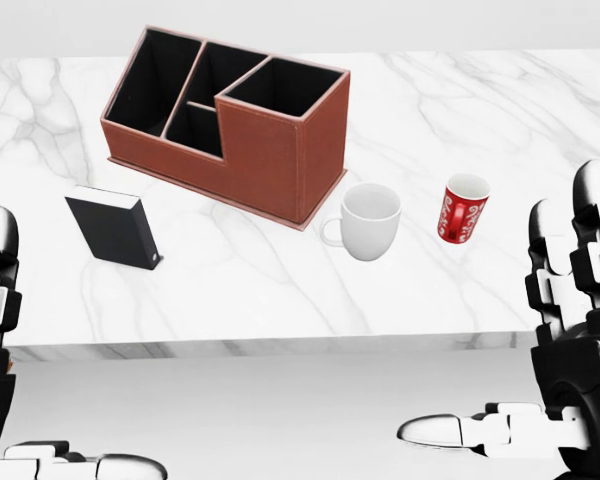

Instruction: Pick up the red mug and place it to the right of the caddy.

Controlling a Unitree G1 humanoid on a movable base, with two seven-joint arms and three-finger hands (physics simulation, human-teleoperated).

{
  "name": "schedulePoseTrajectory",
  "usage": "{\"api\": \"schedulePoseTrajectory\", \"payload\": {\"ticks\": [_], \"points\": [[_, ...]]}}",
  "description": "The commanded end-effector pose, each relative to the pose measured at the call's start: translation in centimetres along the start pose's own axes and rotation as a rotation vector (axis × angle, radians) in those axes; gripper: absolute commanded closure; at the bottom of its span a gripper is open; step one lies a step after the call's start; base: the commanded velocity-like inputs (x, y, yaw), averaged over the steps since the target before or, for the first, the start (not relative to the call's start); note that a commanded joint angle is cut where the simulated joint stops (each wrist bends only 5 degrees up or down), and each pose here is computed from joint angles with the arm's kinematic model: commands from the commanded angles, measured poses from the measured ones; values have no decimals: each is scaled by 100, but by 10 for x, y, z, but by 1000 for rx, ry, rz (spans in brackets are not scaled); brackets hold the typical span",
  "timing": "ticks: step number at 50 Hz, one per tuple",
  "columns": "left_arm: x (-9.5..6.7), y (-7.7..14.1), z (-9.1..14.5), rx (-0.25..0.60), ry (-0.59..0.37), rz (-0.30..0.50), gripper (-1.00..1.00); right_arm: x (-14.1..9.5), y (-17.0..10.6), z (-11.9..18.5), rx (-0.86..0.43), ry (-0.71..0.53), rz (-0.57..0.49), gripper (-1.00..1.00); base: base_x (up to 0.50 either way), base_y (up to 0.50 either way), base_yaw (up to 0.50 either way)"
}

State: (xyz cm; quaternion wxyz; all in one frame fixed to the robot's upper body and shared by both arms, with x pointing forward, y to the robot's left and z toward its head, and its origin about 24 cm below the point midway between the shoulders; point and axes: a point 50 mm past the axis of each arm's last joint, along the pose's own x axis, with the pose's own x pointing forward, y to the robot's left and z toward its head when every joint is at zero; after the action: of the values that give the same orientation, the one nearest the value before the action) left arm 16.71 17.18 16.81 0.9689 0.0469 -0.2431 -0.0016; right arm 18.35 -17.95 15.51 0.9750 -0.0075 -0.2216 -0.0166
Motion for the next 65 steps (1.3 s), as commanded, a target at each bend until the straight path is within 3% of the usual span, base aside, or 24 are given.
{"api": "schedulePoseTrajectory", "payload": {"ticks": [1, 65], "points": [[-2, 2, 5, 5, -18, 4, -100, -1, 0, 0, 16, -1, 5, -100, 50, 0, 0], [-5, 6, 19, 25, -71, 17, -100, -2, 1, -1, 5, 11, 13, -100, 50, 0, 0]]}}
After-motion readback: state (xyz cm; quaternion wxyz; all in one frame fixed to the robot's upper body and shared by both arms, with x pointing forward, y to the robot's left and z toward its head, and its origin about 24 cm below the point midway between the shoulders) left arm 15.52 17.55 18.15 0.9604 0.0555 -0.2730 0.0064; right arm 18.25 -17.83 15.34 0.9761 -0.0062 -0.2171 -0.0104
